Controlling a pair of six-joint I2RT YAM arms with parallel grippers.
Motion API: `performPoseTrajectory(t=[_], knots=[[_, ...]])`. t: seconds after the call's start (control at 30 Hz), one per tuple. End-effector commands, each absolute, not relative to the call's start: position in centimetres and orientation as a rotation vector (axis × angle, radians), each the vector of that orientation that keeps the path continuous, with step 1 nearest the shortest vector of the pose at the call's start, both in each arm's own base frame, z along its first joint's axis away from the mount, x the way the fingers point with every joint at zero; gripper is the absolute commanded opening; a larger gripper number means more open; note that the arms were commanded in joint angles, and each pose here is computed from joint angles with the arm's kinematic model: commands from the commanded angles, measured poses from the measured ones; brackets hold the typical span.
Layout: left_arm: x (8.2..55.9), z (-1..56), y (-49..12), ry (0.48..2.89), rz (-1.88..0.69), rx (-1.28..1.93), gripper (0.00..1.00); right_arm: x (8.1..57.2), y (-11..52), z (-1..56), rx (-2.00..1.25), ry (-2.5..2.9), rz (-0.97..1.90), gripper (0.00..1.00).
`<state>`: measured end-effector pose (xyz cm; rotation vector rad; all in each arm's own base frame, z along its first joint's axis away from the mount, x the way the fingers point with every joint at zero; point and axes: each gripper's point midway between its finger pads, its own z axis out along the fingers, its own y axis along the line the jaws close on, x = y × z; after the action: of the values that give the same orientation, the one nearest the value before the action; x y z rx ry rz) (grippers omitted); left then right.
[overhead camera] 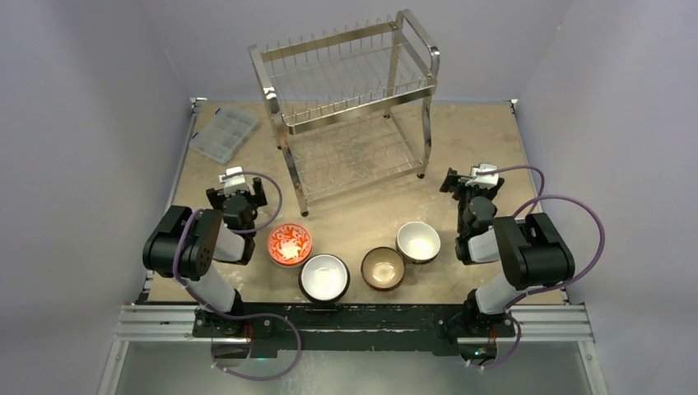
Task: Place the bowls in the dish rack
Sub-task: Adjust the dish rack at the center of the board.
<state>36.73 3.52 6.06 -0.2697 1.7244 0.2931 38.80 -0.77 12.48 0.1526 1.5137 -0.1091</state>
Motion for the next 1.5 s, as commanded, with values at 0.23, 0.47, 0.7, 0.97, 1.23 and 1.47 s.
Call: performPoseTrajectory(t=[0.23, 0.47, 0.7, 0.97, 1.23, 1.47], knots=[[37.6, 8.0, 3.6, 1.649, 0.293, -0.290, 0.98, 38.4, -1.6, 15.7, 0.191, 1.383, -0.127, 0.99], [37.0, 11.9, 4.3, 1.744, 0.332, -0.496, 0.99, 36.4, -2.1, 21.4, 0.449, 1.374, 0.033, 0.99], [34.6, 16.1, 4.3, 1.786, 0.234, -0.817, 0.99, 35.4, 1.5, 24.6, 0.391, 1.453, 0.251, 0.99], [33.1, 17.0, -1.1, 1.889, -0.125, -0.645, 0.99, 35.1, 4.4, 21.5, 0.243, 1.590, 0.339, 0.99], [31.4, 18.3, -9.3, 1.805, -0.682, -0.395, 0.98, 36.9, 8.6, 21.1, 0.006, 1.649, 0.484, 0.99], [30.1, 17.2, -13.2, 1.824, -0.825, -0.258, 0.97, 40.8, 9.8, 24.4, -0.101, 1.580, 0.486, 0.99]])
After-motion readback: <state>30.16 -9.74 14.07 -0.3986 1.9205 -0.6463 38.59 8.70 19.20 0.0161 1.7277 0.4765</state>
